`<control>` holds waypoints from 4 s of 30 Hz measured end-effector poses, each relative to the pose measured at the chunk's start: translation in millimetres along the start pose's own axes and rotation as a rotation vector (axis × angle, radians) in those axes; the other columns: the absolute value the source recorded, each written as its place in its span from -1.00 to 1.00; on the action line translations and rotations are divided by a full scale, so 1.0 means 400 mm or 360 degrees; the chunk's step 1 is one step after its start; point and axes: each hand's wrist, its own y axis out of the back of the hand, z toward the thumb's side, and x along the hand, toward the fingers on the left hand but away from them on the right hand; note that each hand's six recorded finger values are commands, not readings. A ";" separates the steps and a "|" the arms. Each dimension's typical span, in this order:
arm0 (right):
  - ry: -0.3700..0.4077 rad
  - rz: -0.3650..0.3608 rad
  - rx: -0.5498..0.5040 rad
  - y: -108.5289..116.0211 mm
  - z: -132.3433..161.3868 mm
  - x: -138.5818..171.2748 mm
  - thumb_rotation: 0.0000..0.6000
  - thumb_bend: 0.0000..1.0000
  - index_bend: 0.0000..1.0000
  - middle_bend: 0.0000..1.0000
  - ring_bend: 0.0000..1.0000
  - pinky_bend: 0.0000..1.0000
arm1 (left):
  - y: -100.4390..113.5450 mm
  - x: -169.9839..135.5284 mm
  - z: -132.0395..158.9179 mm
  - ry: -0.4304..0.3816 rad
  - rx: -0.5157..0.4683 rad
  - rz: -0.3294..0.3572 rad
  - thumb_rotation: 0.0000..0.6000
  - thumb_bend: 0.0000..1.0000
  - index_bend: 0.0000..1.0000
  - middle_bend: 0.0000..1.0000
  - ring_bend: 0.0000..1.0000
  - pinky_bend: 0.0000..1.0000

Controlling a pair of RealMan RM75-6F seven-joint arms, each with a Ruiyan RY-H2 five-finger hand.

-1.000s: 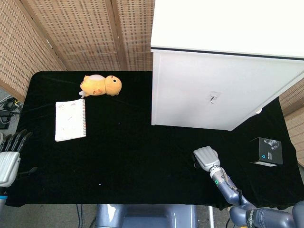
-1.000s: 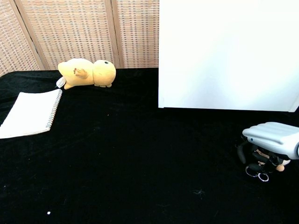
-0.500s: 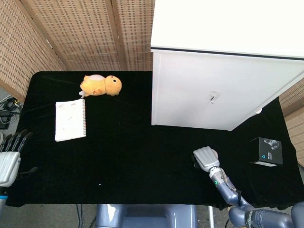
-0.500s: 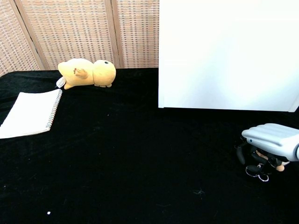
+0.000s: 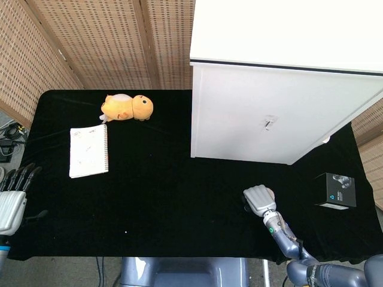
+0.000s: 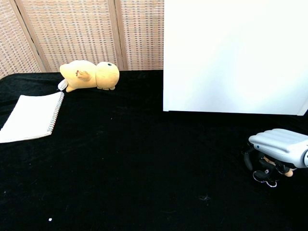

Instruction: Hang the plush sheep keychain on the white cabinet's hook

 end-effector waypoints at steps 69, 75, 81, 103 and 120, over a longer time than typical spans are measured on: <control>0.0270 -0.0894 -0.0347 0.378 -0.031 0.177 1.00 0.23 0.41 0.85 0.79 1.00 | 0.001 -0.004 0.002 -0.0005 -0.0043 -0.0015 1.00 -1.00 -1.00 -1.00 -1.00 -1.00; 0.0214 -0.1110 -0.0394 0.467 -0.076 0.215 1.00 0.24 0.41 0.85 0.79 1.00 | 0.001 -0.005 0.003 -0.0009 -0.0045 -0.0014 1.00 -1.00 -1.00 -1.00 -1.00 -1.00; 0.0135 -0.1300 -0.0358 0.531 -0.131 0.239 1.00 0.24 0.42 0.85 0.79 1.00 | 0.000 -0.007 0.004 -0.0012 -0.0044 -0.0015 1.00 -1.00 -1.00 -1.00 -1.00 -1.00; 0.0101 -0.1696 0.0163 0.664 -0.147 0.290 1.00 0.24 0.44 0.85 0.79 1.00 | -0.001 -0.005 0.007 -0.0014 -0.0036 -0.0013 1.00 -1.00 -1.00 -1.00 -1.00 -1.00; 0.0166 -0.1615 0.0325 0.688 -0.049 0.220 1.00 0.24 0.47 0.85 0.79 1.00 | -0.007 0.000 0.003 -0.0006 -0.0024 -0.0024 1.00 -1.00 -1.00 -1.00 -1.00 -1.00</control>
